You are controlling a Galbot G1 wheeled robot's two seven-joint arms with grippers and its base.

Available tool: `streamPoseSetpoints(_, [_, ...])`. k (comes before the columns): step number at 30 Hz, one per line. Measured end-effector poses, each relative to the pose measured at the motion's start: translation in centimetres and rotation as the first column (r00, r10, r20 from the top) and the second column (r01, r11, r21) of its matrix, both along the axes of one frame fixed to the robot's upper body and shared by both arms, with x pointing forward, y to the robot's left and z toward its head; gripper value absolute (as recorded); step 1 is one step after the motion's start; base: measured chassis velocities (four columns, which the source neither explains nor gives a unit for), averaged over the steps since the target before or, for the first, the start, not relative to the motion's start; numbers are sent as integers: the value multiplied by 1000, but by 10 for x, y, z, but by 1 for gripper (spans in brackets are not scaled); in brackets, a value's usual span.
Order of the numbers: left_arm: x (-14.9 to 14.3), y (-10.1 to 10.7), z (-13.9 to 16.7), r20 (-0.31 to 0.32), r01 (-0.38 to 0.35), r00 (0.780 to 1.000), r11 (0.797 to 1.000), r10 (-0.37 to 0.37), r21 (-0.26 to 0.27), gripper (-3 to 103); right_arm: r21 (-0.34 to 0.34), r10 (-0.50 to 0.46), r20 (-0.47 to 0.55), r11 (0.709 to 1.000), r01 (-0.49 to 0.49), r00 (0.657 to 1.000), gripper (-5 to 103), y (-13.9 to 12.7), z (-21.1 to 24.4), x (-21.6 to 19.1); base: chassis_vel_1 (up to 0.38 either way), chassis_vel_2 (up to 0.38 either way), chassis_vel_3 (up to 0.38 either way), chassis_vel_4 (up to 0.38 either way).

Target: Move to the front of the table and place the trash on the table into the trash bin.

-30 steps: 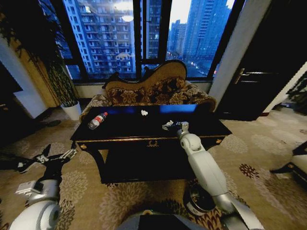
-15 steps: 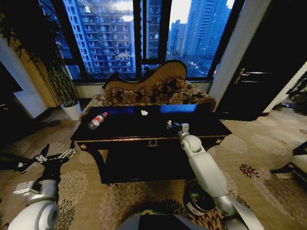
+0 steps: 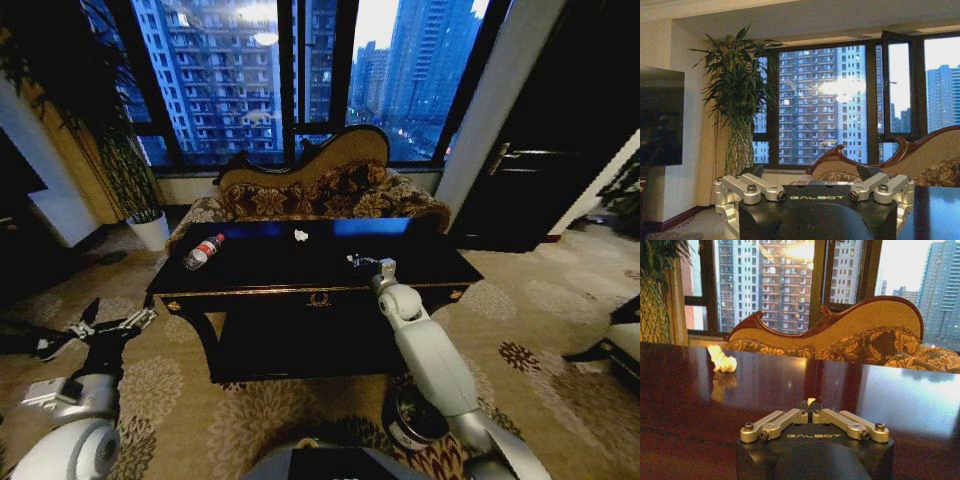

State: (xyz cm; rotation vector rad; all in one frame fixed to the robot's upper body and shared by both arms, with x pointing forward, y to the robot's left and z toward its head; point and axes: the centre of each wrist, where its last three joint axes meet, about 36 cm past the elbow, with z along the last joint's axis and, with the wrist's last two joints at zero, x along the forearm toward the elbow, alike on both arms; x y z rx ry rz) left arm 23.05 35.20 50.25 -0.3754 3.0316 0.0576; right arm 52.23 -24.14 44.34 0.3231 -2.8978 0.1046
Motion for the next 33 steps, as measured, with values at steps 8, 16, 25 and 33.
streamPoseSetpoints(8, [2,-2,1,10,0,1000,1000,0,-3,100,64,-14,85,998,8,996,0,-8,30,-17,0,0,0,0])
streamPoseSetpoints(16, [6,0,0,14,-9,1000,1000,9,-11,100,94,-55,177,995,39,983,0,-22,46,-54,0,0,0,0])
streamPoseSetpoints(25, [8,3,0,18,-11,1000,1000,11,-22,100,122,-83,225,991,56,971,0,-25,50,-97,0,0,0,0])
streamPoseSetpoints(33, [9,7,2,20,-12,1000,1000,12,-20,100,123,-93,206,990,69,974,0,-25,43,-108,0,0,0,0])
